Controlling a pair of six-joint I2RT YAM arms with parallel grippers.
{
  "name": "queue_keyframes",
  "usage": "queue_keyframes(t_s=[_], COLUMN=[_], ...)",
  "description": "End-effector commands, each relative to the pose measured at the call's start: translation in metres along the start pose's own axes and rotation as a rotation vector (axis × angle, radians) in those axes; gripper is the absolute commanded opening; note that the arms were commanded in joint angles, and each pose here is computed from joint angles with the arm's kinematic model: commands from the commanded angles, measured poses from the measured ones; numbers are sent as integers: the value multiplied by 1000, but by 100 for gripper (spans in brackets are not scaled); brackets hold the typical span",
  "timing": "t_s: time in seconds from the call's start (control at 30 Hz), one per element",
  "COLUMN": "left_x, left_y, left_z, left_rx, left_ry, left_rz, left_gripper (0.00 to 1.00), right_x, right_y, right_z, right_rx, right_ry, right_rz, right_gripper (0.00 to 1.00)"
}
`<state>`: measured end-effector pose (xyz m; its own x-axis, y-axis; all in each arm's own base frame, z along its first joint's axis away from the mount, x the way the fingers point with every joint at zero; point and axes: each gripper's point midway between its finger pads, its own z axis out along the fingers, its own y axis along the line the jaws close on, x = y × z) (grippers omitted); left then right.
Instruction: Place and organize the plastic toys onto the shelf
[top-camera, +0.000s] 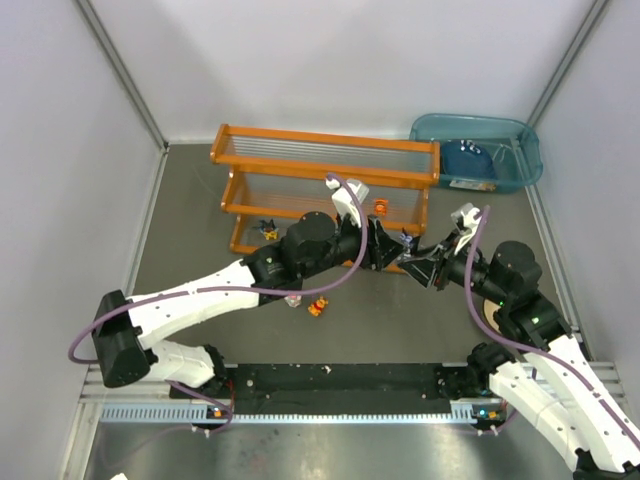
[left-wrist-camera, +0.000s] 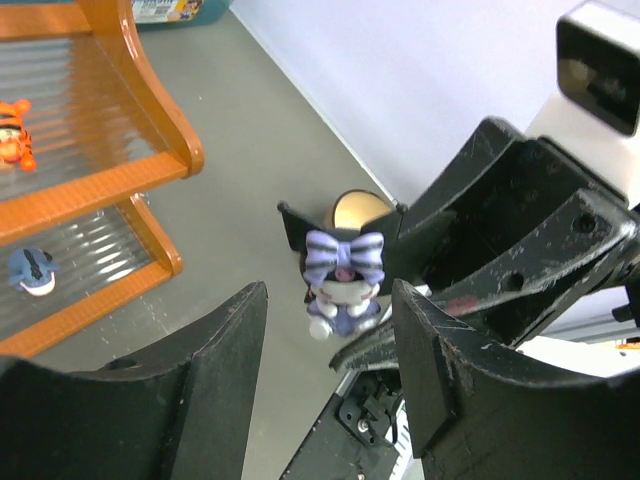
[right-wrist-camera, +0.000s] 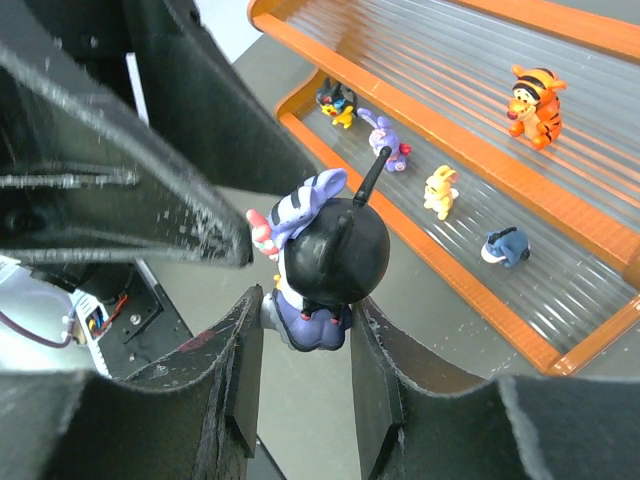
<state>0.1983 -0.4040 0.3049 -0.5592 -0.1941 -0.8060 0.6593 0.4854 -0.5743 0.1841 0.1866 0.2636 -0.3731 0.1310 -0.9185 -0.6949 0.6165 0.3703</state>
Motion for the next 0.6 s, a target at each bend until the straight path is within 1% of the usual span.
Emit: queue_keyframes(t_s=[0.0, 0.03, 0.17, 0.43, 0.57], left_x=[-30, -35, -32, -14, -10], left_y=[-17, -20, -20, -23, -21], left_z=[3, 3, 11, 14, 12], left_rx=[82, 90, 103, 144, 138], left_ry=[-30, -36, -12, 60, 71], left_rz=[19, 19, 19, 11, 9], left_gripper=[58, 58, 58, 55, 53], right_x=[-35, -34, -34, -35, -35], right_y=[19, 19, 20, 18, 18], right_z=[-4, -3, -3, -3, -4], right_rx=[-68, -69, -73, -63, -62], right_ry=[-89, -87, -88, -92, -94], right_rz=[-58, -58, -60, -62, -66], right_gripper=[0, 0, 0, 0, 0])
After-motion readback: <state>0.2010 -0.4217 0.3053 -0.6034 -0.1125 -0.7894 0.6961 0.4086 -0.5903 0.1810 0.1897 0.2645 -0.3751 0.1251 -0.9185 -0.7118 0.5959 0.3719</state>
